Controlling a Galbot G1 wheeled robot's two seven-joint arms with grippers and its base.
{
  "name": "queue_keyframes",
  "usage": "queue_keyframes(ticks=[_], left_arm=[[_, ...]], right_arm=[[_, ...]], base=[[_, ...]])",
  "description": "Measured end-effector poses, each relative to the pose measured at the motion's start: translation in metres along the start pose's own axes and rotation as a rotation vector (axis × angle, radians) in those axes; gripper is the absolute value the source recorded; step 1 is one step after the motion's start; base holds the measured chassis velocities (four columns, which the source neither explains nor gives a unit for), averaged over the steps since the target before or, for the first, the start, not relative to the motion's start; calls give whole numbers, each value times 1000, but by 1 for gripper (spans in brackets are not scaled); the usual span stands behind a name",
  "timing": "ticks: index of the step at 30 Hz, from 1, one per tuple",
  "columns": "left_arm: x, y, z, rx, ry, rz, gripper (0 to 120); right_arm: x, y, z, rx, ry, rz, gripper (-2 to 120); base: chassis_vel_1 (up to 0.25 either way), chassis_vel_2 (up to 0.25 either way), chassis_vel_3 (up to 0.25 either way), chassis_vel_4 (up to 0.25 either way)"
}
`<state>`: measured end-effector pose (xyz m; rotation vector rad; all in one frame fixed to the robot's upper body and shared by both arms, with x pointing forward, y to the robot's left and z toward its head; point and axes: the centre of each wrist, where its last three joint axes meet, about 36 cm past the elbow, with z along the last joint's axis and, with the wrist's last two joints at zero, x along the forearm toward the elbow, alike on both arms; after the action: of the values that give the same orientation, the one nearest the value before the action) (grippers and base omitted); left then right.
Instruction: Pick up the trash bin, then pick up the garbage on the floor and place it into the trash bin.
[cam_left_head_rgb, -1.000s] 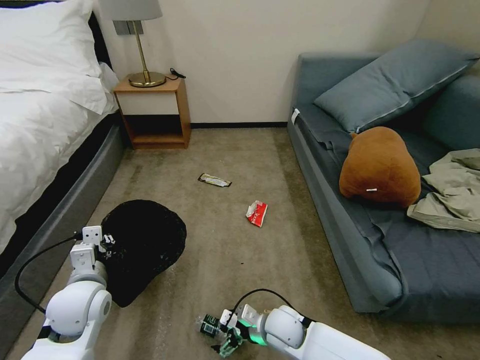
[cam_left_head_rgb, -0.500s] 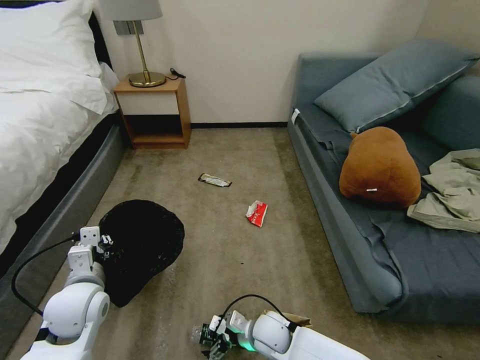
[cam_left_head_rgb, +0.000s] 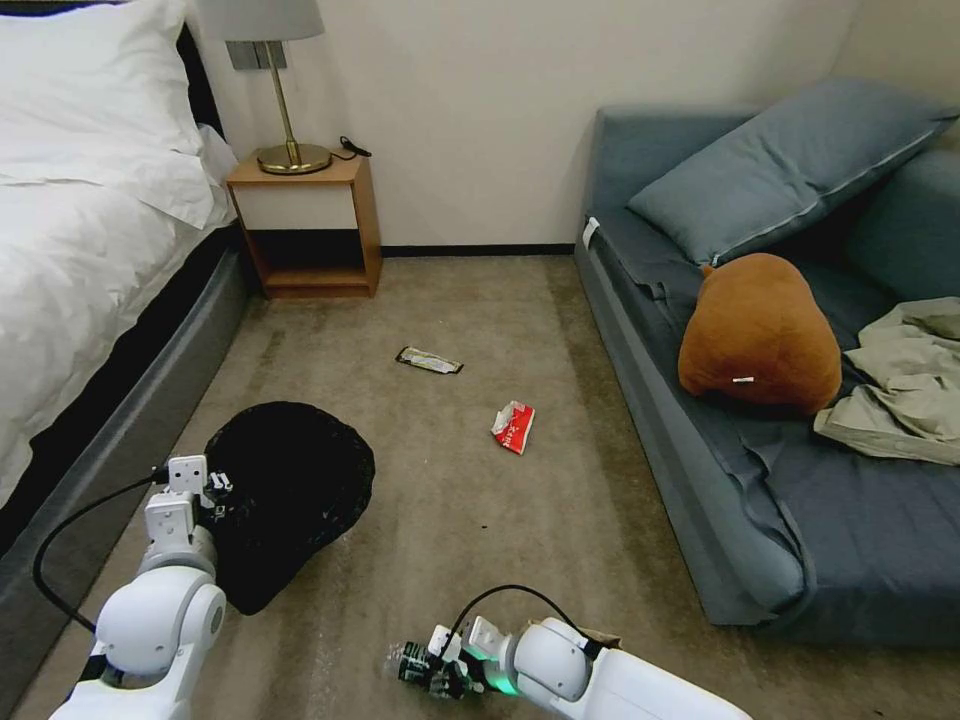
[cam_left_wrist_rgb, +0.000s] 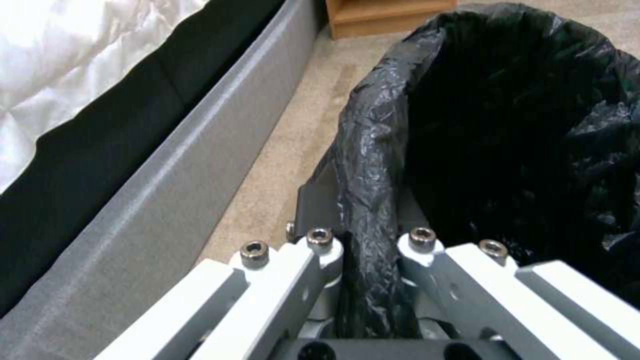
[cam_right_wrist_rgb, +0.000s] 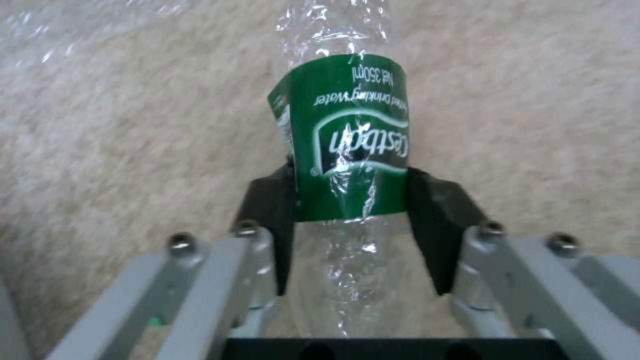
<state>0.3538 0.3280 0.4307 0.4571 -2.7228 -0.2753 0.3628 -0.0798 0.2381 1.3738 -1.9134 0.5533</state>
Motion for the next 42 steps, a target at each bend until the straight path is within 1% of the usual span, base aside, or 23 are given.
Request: queue_keyframes(ticks=[2, 4, 7, 11, 17, 19, 20, 21, 22, 25, 26, 27, 29, 30, 31, 32, 35, 36, 37, 38, 40, 41, 42], left_arm=[[0, 0, 1, -2, 1, 3, 4], [0, -1, 1, -2, 0, 4, 4], [1, -2, 3, -4, 0, 9, 4], [1, -3, 5, -5, 1, 10, 4], [2, -5, 9, -14, 5, 20, 4], [-3, -5, 6, -27, -1, 24, 4], [-3, -5, 6, -27, -1, 24, 4], [-6, -4, 6, -31, -1, 25, 4], [-6, -4, 6, -31, -1, 25, 4], [-16, -5, 7, -42, -4, 33, 4], [-16, -5, 7, -42, -4, 33, 4], [-18, -6, 7, -43, -7, 38, 4], [-21, -12, 7, -46, -13, 69, 4], [-21, -12, 7, -46, -13, 69, 4], [-22, -16, 7, -45, -17, 82, 4], [-22, -16, 7, -45, -17, 82, 4], [-23, -28, 6, -40, -31, 119, 4], [-23, -28, 6, -40, -31, 119, 4], [-20, -32, 4, -41, -38, 133, 4], [-20, -32, 4, -41, -38, 133, 4], [-16, -38, -1, -41, -55, 158, 4], [-16, -38, -1, -41, -55, 158, 4], [-13, -42, -4, -40, -64, 171, 4]], right_arm=[[4, -5, 0, -3, -7, 14, 22], [8, -8, 2, -4, -5, 22, 19], [16, -13, 9, -12, -2, 42, 10], [22, -15, 12, -21, -5, 54, 8], [45, -25, 21, -40, -14, 98, 8], [78, -42, 20, -46, -52, 164, 8], [78, -42, 20, -46, -52, 164, 8], [96, -51, 18, -42, -78, 199, 8], [96, -51, 18, -42, -78, 199, 8], [151, -78, 4, -16, -158, 294, 8], [151, -78, 4, -16, -158, 294, 8], [167, -85, -2, -7, -178, 318, 8], [211, -102, -19, 19, -226, 362, 8], [211, -102, -19, 19, -226, 362, 8], [235, -109, -30, 35, -241, 372, 8], [235, -109, -30, 35, -241, 372, 8], [289, -120, -78, 111, -283, 390, 8], [289, -120, -78, 111, -283, 390, 8], [298, -119, -92, 128, -293, 384, 8], [298, -119, -92, 128, -293, 384, 8], [309, -113, -120, 153, -324, 359, 8], [309, -113, -120, 153, -324, 359, 8], [310, -110, -132, 153, -337, 340, 8]], base=[[0, 0, 0, 0], [0, 0, 0, 0], [0, 0, 0, 0], [0, 0, 0, 0], [0, 0, 0, 0], [0, 0, 0, 0], [0, 0, 0, 0], [0, 0, 0, 0], [0, 0, 0, 0], [0, 0, 0, 0], [0, 0, 0, 0], [0, 0, 0, 0], [0, 0, 0, 0], [0, 0, 0, 0], [0, 0, 0, 0], [0, 0, 0, 0], [0, 0, 0, 0], [0, 0, 0, 0], [0, 0, 0, 0], [0, 0, 0, 0], [0, 0, 0, 0], [0, 0, 0, 0], [0, 0, 0, 0]])
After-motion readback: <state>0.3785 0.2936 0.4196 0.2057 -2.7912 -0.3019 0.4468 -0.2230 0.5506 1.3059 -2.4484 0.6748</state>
